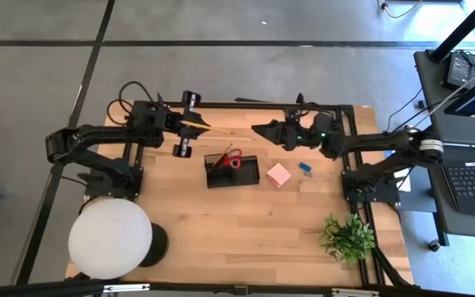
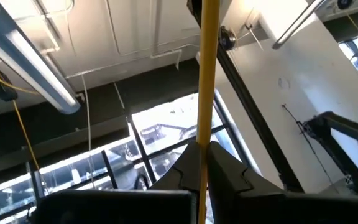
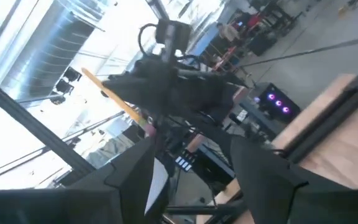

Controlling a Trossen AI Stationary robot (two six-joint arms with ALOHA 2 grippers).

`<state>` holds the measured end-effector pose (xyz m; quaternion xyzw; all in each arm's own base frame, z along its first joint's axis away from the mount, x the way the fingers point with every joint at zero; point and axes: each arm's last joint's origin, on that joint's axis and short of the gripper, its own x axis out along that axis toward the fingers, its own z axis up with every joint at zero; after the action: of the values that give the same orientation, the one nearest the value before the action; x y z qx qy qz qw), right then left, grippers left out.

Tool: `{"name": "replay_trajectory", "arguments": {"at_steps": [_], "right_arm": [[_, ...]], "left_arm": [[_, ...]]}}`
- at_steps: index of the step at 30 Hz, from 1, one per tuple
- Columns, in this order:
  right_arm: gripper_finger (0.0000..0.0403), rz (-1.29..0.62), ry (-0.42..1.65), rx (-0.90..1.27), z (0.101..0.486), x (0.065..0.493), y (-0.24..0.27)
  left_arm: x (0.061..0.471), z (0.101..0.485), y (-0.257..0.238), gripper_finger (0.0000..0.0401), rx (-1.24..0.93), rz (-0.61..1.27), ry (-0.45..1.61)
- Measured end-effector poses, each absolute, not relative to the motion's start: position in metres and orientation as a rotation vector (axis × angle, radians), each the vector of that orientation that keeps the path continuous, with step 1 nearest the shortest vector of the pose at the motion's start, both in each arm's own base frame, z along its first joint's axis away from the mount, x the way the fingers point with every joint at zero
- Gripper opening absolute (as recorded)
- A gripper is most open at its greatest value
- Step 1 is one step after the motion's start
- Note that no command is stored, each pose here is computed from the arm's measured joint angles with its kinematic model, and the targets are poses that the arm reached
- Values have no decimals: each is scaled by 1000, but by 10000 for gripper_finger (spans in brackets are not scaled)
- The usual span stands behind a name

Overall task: Pick and place office supplies into organizer
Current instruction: Put the yellow pencil into the desk organizer

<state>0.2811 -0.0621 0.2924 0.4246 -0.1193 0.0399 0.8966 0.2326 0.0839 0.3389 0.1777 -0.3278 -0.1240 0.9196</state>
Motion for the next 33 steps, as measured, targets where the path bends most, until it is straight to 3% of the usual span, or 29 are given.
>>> {"name": "replay_trajectory", "arguments": {"at_steps": [13,33], "right_arm": [[216,182,-196,802,325,333,-65],[211,279,-183,768,334,344,-61]], "left_arm": [[231,340,83,8,382,-254,-697],[231,341,84,8,350,-229,-703]]}}
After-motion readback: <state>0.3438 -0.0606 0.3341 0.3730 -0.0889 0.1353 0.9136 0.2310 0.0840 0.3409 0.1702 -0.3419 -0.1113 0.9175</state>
